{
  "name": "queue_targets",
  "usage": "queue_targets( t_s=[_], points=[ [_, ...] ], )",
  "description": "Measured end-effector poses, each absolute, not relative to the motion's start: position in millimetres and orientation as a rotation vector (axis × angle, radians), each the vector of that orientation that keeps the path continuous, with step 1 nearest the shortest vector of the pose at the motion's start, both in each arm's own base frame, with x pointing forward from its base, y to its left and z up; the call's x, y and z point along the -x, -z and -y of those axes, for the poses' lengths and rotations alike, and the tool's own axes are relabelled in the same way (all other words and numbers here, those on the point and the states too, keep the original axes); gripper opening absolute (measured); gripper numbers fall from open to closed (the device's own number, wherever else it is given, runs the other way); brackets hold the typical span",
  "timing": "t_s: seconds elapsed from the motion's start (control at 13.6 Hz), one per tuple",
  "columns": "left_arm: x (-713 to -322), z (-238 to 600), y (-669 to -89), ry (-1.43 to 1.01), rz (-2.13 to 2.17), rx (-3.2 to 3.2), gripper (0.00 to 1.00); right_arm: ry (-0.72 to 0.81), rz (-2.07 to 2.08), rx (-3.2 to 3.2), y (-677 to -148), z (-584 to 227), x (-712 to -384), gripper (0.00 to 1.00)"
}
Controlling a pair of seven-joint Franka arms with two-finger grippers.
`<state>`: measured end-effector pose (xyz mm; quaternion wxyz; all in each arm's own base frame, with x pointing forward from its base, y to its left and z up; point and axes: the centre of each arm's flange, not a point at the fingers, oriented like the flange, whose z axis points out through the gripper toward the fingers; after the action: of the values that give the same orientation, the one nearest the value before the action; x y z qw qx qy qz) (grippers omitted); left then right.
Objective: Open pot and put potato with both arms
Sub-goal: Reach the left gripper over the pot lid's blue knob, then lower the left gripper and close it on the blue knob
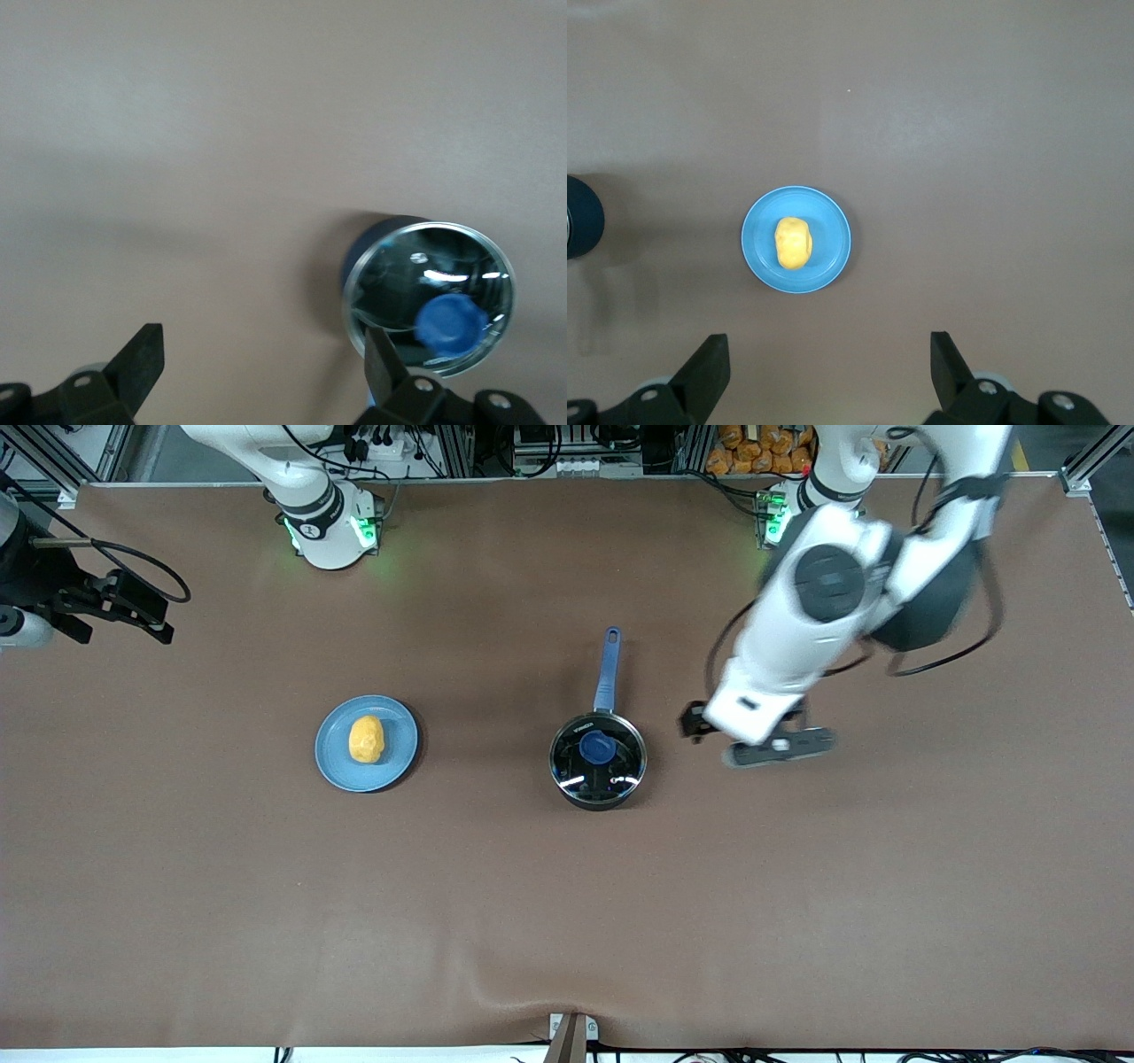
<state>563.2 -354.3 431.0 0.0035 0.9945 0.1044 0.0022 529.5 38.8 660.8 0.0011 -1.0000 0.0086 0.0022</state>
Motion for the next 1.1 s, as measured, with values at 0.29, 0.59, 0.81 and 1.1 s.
queue_targets(
  t_s=[0.29, 0.59, 0.81, 1.1],
  points=[
    [-581, 401, -383, 0.016, -0.385, -3.086, 1.0, -0.008, -0.026, 3.133, -661, -40, -529, 1.0],
    [-572, 435, -347, 0.011, -0.411, -3.058, 1.0, -0.009, -0.026, 3.13, -661, -40, -529, 1.0],
    [-554, 467, -327, -0.001, -0.427, -3.035, 1.0, -0.009, -0.026, 3.13, -661, -40, -529, 1.0],
    [-549, 476, -318, 0.01, -0.412, -3.043, 1.0, -0.009, -0.026, 3.129, -661, -40, -529, 1.0]
  ],
)
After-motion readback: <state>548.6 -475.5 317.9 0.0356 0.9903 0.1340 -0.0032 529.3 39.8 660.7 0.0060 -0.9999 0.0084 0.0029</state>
